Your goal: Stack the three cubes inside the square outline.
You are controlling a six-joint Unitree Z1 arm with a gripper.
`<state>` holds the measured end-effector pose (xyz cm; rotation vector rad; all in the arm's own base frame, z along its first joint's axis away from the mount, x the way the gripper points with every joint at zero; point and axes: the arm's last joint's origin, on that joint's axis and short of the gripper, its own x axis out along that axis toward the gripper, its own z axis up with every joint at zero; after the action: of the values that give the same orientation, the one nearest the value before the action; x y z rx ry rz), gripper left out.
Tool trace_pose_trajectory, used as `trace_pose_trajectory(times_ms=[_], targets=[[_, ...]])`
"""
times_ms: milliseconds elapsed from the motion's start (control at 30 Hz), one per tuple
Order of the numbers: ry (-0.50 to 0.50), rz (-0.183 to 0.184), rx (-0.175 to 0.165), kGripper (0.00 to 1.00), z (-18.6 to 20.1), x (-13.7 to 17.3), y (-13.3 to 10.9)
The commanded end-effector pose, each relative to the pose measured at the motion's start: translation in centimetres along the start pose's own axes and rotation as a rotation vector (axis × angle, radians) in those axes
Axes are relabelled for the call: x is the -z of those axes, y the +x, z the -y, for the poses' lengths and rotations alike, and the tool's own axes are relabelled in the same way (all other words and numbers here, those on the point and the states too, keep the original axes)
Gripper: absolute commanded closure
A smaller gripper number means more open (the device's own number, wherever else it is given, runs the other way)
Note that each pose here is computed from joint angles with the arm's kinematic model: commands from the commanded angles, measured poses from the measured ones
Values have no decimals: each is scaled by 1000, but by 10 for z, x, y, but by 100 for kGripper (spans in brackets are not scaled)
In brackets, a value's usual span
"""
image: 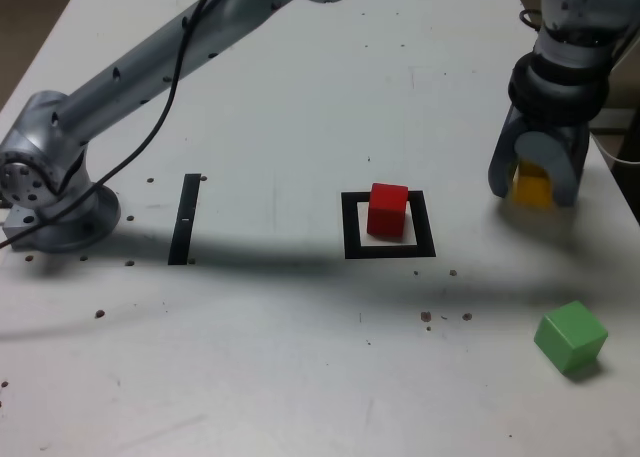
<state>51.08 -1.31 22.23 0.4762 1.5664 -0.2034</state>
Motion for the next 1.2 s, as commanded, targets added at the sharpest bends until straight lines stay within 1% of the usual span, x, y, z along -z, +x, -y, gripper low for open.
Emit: trace_pose_trajectory(times_ms=[0, 100, 200, 267, 467, 600, 700, 800, 900, 1000, 1167], targets=[[2, -9, 8, 60, 0, 1, 3], [6, -10, 14, 67, 0, 1, 2], [7, -5, 16, 69, 0, 2, -1], [5, 7, 11, 70, -1, 4, -7], [-10, 60, -24, 71, -1, 26, -53], [-21, 83, -39, 71, 2, 49, -84], [-33, 90, -42, 71, 7, 71, -105], [-50, 83, -39, 71, 14, 94, -121], [-73, 61, -26, 71, 23, 114, -128], [-93, 28, -5, 71, 38, 126, -127], [-97, -18, 27, 71, 69, 126, -119]])
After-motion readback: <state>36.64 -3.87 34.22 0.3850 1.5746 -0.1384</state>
